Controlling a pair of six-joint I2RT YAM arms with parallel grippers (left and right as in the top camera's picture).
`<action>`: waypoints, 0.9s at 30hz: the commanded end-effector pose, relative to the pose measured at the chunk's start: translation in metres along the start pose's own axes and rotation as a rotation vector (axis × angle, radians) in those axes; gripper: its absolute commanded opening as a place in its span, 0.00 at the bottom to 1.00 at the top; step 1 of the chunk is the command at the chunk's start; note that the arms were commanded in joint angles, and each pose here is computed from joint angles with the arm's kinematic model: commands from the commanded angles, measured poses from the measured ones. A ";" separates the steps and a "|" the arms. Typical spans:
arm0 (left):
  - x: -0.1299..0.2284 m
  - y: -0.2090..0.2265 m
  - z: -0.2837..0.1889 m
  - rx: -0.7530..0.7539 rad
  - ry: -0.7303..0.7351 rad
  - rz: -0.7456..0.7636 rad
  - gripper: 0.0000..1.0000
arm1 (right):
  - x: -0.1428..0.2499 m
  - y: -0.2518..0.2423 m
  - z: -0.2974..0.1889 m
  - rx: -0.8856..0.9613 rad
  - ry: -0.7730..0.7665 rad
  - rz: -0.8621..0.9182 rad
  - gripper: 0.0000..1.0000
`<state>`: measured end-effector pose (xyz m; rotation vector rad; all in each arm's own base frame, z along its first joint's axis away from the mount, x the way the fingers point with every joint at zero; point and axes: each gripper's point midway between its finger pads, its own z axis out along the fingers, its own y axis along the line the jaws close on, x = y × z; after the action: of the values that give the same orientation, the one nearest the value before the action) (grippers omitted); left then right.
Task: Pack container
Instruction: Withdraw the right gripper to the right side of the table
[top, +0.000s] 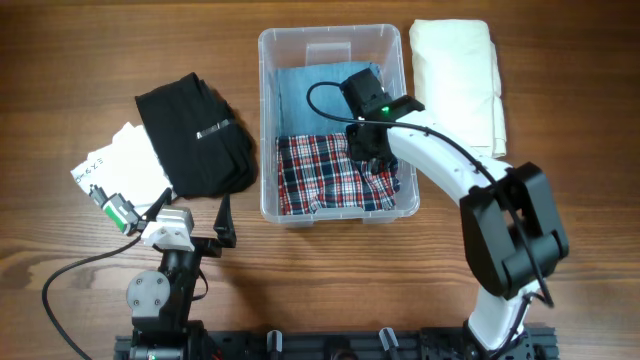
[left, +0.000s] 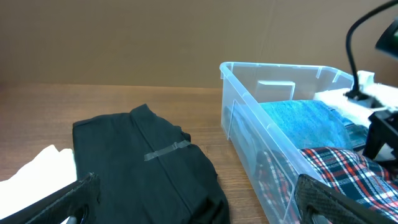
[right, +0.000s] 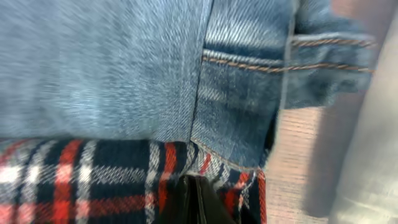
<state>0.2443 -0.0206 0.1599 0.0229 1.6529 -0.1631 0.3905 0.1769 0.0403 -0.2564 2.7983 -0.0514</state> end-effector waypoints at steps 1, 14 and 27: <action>0.002 0.000 0.000 0.005 0.004 0.007 1.00 | -0.033 0.006 -0.077 -0.102 -0.181 0.008 0.06; 0.002 0.000 0.000 0.005 0.004 0.007 1.00 | 0.013 -0.197 -0.231 0.148 -0.382 0.485 1.00; -0.002 -0.001 0.000 0.006 -0.012 0.010 1.00 | 0.030 -0.238 -0.227 0.214 -0.343 0.596 1.00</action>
<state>0.2445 -0.0206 0.1626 0.0238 1.6418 -0.1627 0.3291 -0.0588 0.2581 0.5802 2.3933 -0.1289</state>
